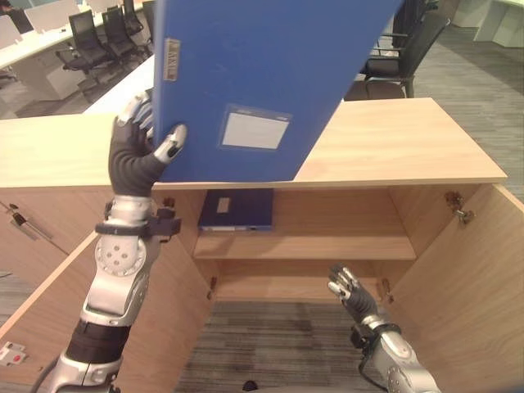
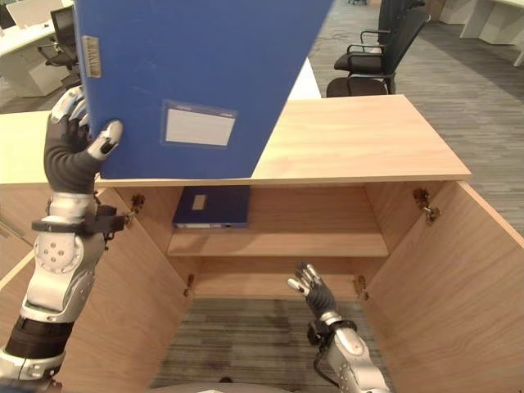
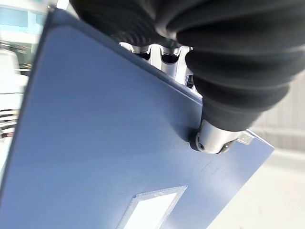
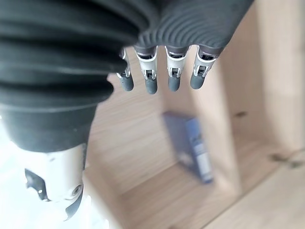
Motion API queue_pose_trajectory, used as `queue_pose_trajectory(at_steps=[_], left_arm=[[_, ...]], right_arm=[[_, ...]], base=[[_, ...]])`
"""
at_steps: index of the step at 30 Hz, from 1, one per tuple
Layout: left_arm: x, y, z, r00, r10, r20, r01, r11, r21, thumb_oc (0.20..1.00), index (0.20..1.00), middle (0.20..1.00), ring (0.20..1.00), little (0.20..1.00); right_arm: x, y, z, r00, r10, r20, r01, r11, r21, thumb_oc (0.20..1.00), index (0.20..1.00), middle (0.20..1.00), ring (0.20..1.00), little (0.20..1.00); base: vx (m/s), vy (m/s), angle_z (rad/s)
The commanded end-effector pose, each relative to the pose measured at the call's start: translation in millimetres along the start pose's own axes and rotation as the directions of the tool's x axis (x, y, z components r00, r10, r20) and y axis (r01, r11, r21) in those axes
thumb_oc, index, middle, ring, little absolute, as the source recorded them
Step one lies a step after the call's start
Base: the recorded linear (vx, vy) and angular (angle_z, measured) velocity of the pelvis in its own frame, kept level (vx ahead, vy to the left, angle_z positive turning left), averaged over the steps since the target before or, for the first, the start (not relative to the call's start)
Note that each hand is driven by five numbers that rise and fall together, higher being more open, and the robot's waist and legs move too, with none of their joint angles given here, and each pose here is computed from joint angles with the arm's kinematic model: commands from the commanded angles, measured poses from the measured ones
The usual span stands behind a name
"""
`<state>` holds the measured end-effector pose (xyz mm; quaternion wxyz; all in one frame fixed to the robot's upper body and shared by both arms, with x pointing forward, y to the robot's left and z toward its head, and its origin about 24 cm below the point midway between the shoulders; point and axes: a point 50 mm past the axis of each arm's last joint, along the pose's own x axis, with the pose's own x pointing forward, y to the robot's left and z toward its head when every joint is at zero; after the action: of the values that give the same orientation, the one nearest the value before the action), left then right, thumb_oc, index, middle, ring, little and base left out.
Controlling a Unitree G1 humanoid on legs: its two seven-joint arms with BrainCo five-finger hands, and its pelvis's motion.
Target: Put the empty folder in the office cabinet
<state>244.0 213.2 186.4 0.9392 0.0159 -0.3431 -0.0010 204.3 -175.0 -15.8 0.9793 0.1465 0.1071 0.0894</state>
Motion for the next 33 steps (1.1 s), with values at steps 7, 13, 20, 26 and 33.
queue_pose_trajectory(at_steps=[7,13,20,26,33], left_arm=[[-3,20,21,0.997,0.023,0.076,-0.018,0.998,-0.066,0.200,0.200,0.200,0.200,0.200],[-14,23,18,1.000,-0.019,0.023,0.020,0.998,-0.064,0.200,0.200,0.200,0.200,0.200],[-15,17,16,0.997,-0.083,0.002,0.083,0.994,-0.071,0.200,0.200,0.200,0.200,0.200],[-13,6,11,0.987,-0.161,-0.021,0.158,0.982,-0.104,0.200,0.200,0.200,0.200,0.200],[-14,-3,4,0.976,-0.210,-0.047,0.203,0.971,-0.128,0.200,0.200,0.200,0.200,0.200]], right_arm=[[13,36,73,0.924,0.197,0.328,-0.234,0.969,0.076,1.000,1.000,1.000,1.000,1.000],[6,48,110,0.843,0.298,0.447,-0.338,0.941,0.010,1.000,1.000,1.000,1.000,1.000],[10,62,129,0.791,0.366,0.491,-0.403,0.915,-0.033,1.000,1.000,1.000,1.000,1.000],[16,73,127,0.780,0.401,0.481,-0.445,0.895,-0.025,1.000,1.000,1.000,1.000,1.000],[21,79,119,0.789,0.413,0.454,-0.463,0.886,-0.001,1.000,1.000,1.000,1.000,1.000]], base=[[0.00,0.004,-0.02],[0.00,0.000,0.00],[0.00,0.000,0.00],[0.00,0.000,0.00],[0.01,-0.001,0.00]])
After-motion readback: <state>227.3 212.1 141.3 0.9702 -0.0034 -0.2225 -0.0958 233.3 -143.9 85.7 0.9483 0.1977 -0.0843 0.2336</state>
